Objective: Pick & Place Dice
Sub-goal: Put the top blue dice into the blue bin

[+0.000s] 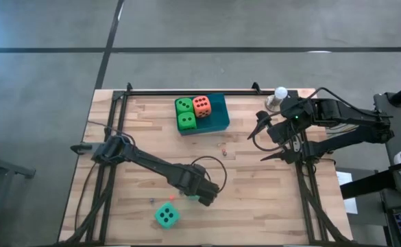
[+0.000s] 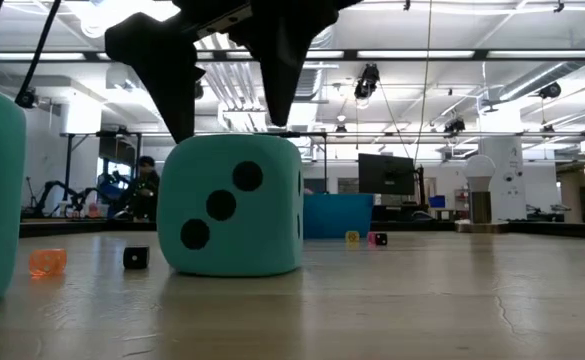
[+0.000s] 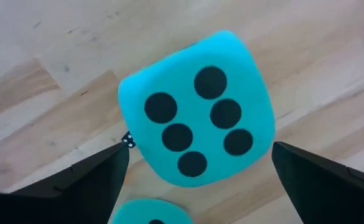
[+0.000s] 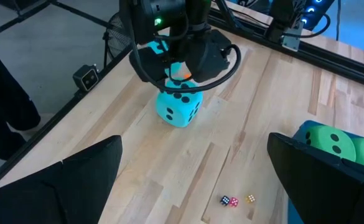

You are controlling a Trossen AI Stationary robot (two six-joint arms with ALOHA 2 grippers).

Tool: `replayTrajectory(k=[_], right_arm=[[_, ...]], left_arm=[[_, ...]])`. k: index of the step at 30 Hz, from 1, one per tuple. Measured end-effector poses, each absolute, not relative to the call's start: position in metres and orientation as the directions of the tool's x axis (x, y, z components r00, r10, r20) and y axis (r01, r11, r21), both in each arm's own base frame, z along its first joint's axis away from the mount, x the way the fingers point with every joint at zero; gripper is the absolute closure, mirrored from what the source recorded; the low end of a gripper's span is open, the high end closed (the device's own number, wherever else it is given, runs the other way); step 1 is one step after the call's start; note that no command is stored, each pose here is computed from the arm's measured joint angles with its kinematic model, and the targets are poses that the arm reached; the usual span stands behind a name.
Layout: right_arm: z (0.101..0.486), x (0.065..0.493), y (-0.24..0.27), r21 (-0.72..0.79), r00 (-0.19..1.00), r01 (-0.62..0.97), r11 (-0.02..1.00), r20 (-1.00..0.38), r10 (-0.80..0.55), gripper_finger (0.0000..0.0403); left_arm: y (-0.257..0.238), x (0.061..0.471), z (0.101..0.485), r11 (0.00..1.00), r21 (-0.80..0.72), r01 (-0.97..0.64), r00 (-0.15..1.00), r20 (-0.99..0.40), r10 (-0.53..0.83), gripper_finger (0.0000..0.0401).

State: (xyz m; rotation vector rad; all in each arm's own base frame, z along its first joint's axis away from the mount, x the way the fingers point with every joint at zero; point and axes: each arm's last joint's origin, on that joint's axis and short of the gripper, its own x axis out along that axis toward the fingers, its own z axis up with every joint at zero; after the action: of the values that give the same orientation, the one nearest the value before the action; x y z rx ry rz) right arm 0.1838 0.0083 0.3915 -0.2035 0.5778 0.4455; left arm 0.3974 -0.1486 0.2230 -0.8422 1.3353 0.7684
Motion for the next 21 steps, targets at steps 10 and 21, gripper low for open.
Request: replayTrajectory(k=[10,21], right_arm=[[0.3914,0.1839,0.0082,-0.062,0.746,-0.46,0.886,-0.567,0.348,0.0003],[0.3914,0.1839,0.0082,-0.063,0.746,-0.46,0.885,-0.568,0.348,0.0003]], left_arm=[[-0.1445,0.4024,0.2221,0.38,-0.115,-0.918,0.128,-0.992,0.01,0.0002],[-0.1407,0.4014,0.2161,0.339,-0.098,-0.936,0.111,-0.994,0.017,0.0003]])
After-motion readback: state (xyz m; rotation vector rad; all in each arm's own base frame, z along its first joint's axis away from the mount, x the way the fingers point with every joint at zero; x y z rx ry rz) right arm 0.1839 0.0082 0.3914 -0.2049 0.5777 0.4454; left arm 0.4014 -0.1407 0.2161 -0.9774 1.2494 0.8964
